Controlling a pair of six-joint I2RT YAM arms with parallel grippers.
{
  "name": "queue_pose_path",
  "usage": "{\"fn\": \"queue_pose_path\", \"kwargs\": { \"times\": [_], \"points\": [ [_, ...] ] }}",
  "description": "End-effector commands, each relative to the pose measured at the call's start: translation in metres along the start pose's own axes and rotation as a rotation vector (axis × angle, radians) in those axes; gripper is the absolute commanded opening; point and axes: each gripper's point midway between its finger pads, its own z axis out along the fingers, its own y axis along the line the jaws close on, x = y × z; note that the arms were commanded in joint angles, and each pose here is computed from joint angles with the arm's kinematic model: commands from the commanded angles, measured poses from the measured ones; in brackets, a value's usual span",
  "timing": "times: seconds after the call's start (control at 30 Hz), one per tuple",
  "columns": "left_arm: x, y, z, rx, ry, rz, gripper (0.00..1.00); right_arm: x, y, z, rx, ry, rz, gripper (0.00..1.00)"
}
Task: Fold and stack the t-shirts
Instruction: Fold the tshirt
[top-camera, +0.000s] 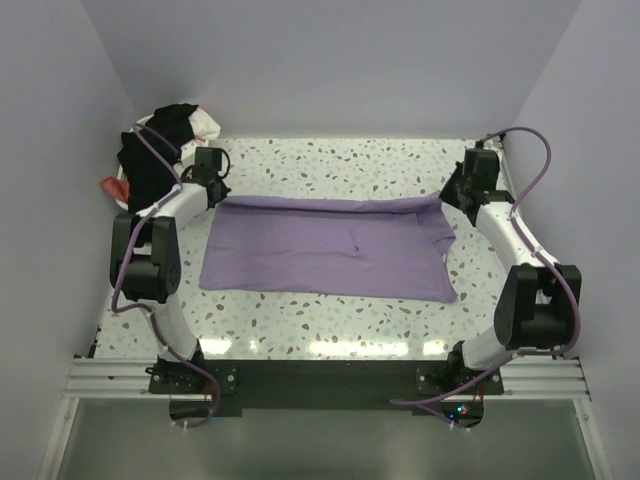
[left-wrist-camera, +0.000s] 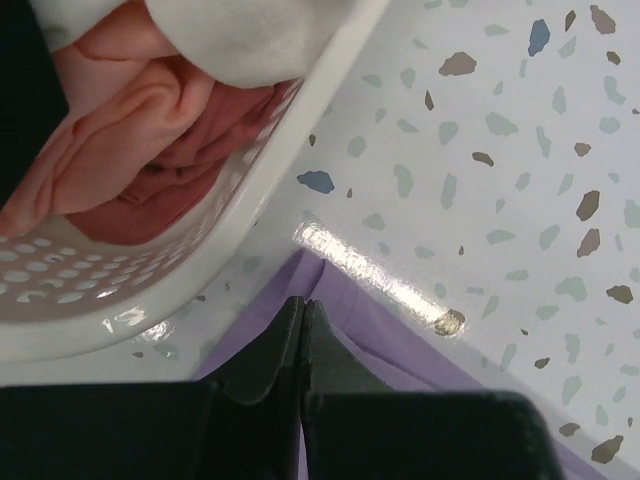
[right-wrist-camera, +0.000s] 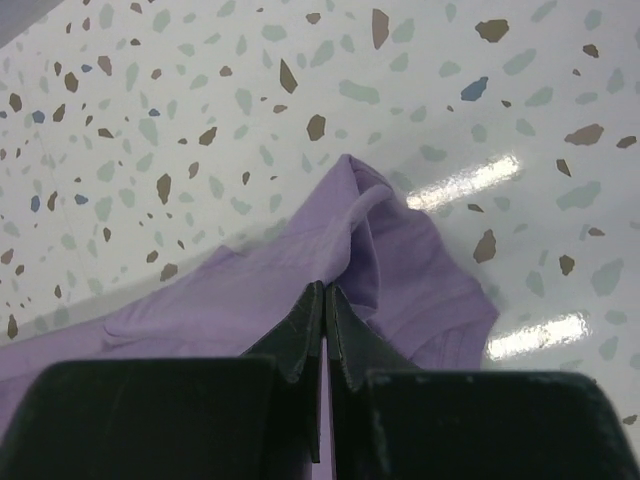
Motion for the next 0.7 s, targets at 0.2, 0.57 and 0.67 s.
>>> {"fn": "queue_pose_path", "kwargs": {
  "times": [0.2, 0.57, 0.67],
  "points": [
    [-0.009, 0.021, -0.021, -0.014, -0.044, -0.082, 0.0, -0.001, -0.018, -0.034, 0.001, -0.064, 0.043, 0.0],
    [0.001, 0.033, -0.031, -0.006, -0.019, -0.122, 0.0, 0.036, -0.028, -0.044, -0.018, -0.013, 0.054, 0.0],
    [0.006, 0.037, -0.034, -0.008, -0.011, -0.128, 0.0, 0.046, -0.033, -0.045, -0.01, 0.002, 0.057, 0.0]
  ]
}}
